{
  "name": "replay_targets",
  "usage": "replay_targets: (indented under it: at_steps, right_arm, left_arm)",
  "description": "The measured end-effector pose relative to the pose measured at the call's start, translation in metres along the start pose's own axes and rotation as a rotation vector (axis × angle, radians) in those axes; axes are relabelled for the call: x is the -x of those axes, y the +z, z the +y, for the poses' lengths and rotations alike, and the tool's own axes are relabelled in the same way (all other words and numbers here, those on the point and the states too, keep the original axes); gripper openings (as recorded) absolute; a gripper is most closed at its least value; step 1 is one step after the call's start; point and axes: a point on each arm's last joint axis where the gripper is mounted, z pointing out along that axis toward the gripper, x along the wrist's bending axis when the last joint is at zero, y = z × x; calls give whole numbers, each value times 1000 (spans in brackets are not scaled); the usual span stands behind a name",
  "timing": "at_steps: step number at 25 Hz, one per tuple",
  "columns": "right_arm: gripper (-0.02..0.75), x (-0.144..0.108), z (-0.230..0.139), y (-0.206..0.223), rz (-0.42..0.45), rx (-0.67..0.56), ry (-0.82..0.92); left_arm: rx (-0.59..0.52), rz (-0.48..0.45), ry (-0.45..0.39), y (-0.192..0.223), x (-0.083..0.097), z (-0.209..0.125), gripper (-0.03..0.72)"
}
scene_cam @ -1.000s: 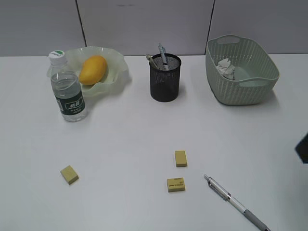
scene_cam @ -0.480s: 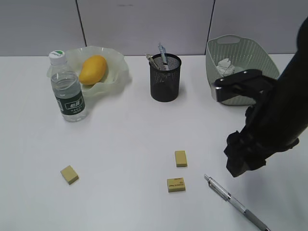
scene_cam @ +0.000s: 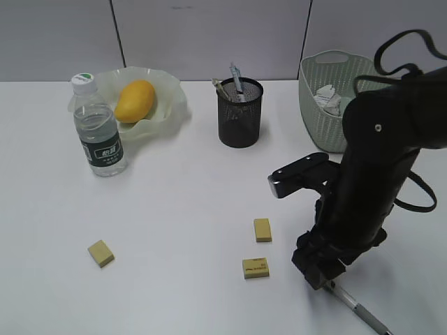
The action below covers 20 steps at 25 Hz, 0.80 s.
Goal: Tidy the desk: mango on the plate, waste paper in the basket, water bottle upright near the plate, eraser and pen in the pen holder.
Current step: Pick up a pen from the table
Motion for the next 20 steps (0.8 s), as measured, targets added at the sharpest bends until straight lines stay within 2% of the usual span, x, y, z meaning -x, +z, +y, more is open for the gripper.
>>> replay_targets:
  at_steps: [10,20]
  right_arm:
    - [514,2,4,25,-13,-28,-9]
    - [472,6,5,27,-60,-28,-57]
  left_arm:
    - [0,0,0,0,0,0,502]
    - [0,0,0,0,0,0,502]
